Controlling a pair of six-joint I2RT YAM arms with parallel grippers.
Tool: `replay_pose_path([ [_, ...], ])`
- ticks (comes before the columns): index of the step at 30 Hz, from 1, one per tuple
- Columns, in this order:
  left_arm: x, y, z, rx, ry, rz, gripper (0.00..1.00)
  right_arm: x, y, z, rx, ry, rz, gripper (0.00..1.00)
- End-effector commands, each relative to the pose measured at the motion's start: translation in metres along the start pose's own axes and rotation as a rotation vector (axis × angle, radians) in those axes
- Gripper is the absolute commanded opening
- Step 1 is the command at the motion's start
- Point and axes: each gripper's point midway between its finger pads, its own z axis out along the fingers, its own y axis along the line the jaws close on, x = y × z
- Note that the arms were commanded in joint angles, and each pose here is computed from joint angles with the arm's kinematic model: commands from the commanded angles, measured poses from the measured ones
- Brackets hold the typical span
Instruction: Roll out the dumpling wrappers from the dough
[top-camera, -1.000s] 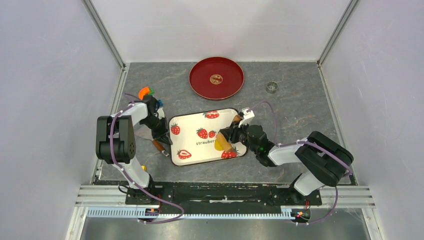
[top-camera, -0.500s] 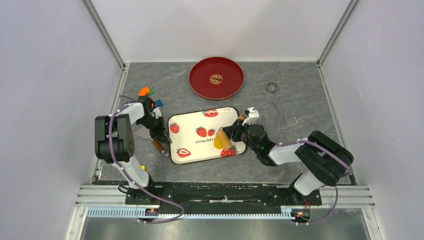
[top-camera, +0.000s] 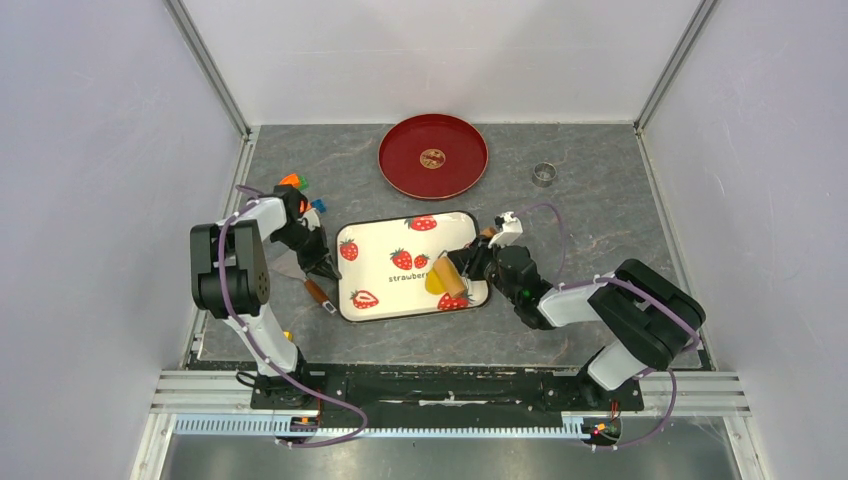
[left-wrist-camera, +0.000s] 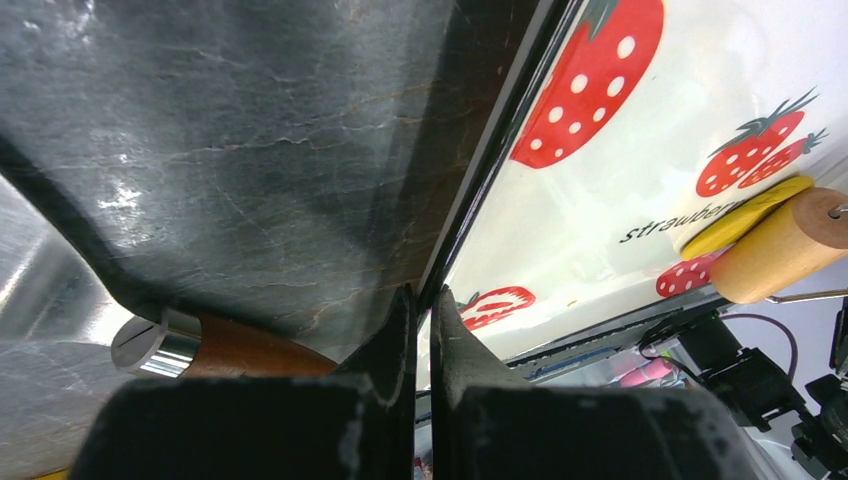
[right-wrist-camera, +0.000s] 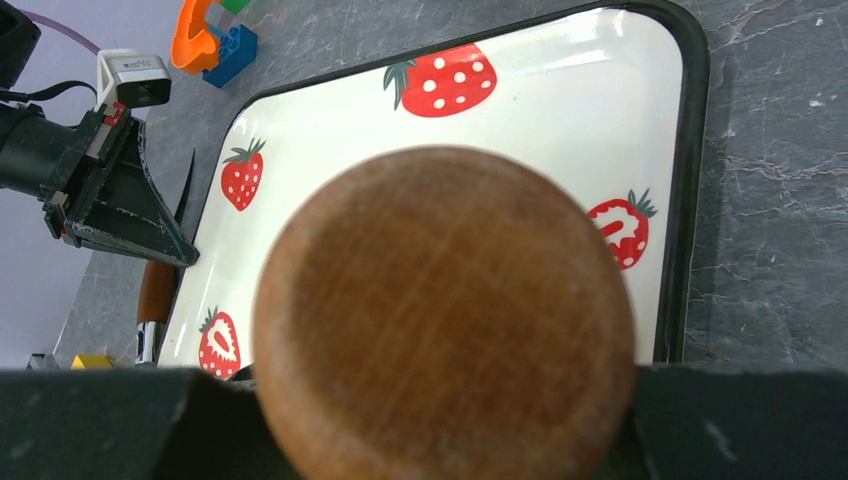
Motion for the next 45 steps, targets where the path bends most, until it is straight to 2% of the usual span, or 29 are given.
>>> replay_pose_path([
  [1,-0.028,0.042,-0.022,-0.185,-0.109,-0.033,0.02,0.119,-0.18,-0.107,0.615,0.553,-0.348,0.0],
  [17,-0.041,0.055,-0.04,-0.233,-0.232,-0.062,0.02,0.129,-0.188,-0.106,0.647,0.615,-0.356,0.0],
  [20,-0.042,0.043,-0.037,-0.162,-0.22,-0.051,0.02,0.129,-0.188,-0.105,0.648,0.616,-0.349,0.0],
  [24,-0.042,0.009,-0.033,0.03,-0.197,0.012,0.02,0.129,-0.188,-0.106,0.646,0.617,-0.33,0.0],
  [25,-0.042,0.002,-0.032,0.07,-0.193,0.029,0.04,0.129,-0.187,-0.105,0.639,0.617,-0.329,0.0],
  [28,-0.039,-0.018,-0.03,0.181,-0.176,0.05,0.2,0.128,-0.185,-0.102,0.628,0.619,-0.327,0.0],
  [31,-0.036,-0.025,-0.026,0.212,-0.18,0.058,0.34,0.13,-0.182,-0.099,0.612,0.625,-0.323,0.0],
  [33,-0.033,-0.025,-0.022,0.211,-0.168,0.061,0.39,0.13,-0.181,-0.099,0.607,0.625,-0.321,0.0],
  [36,-0.029,-0.019,-0.012,0.179,-0.148,0.061,0.41,0.13,-0.18,-0.097,0.602,0.627,-0.32,0.0],
  [40,-0.027,-0.015,0.0,0.115,-0.136,0.079,0.41,0.13,-0.18,-0.098,0.601,0.624,-0.317,0.0],
  [42,-0.025,-0.012,0.008,0.049,-0.128,0.096,0.37,0.131,-0.18,-0.098,0.596,0.622,-0.315,0.0],
  [44,-0.024,-0.007,0.015,-0.002,-0.113,0.096,0.27,0.131,-0.18,-0.099,0.595,0.621,-0.313,0.0],
  [45,-0.022,-0.004,0.018,-0.017,-0.106,0.086,0.16,0.131,-0.18,-0.099,0.595,0.62,-0.312,0.0],
])
